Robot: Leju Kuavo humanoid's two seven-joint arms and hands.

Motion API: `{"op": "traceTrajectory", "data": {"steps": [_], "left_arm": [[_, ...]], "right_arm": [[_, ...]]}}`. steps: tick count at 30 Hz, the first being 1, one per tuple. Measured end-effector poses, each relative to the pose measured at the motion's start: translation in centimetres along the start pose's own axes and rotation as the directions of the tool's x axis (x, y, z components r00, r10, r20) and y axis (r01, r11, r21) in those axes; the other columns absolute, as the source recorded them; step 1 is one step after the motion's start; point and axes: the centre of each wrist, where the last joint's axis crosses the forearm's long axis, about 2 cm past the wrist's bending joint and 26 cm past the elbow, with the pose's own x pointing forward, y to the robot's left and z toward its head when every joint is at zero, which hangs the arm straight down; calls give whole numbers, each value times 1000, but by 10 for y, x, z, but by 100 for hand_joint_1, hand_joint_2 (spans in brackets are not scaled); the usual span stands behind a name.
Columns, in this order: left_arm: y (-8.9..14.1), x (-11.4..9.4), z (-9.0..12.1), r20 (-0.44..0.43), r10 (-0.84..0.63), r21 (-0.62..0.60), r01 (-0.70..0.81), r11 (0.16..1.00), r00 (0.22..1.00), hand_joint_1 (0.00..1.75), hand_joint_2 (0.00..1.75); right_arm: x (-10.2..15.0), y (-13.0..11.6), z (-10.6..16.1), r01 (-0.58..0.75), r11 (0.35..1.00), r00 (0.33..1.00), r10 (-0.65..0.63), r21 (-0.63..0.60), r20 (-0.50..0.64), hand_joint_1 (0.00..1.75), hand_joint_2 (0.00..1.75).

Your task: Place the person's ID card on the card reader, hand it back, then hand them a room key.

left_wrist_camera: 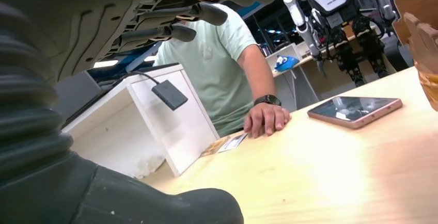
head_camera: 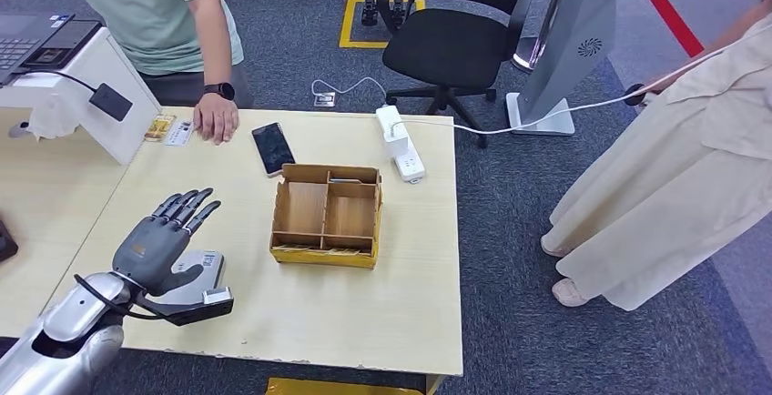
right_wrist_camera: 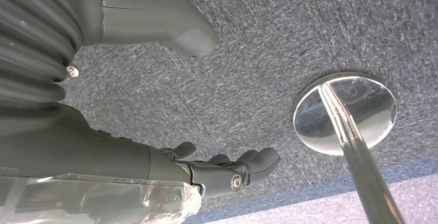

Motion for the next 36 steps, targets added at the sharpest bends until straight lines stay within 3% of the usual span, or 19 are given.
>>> {"op": "traceTrajectory", "data": {"steps": [9, 16, 25, 36], "left_arm": [[-10, 29, 15, 21, 62, 135, -64, 989, 998, 0, 175], [-15, 52, 14, 44, 56, 251, -65, 966, 997, 0, 175], [-15, 71, -13, 58, 39, 220, -51, 974, 998, 0, 175], [-13, 70, -48, 98, 6, 165, -23, 986, 995, 0, 175]], "right_arm": [[-1, 0, 1, 3, 1000, 1000, -3, -2, -12, 0, 175], [-1, 0, 1, 8, 1000, 1000, -8, -4, -17, 0, 175], [0, 0, 0, 5, 1000, 1000, -5, 13, -4, 0, 175], [5, 3, -1, 5, 1000, 1000, -5, 19, 13, 0, 175]]}}
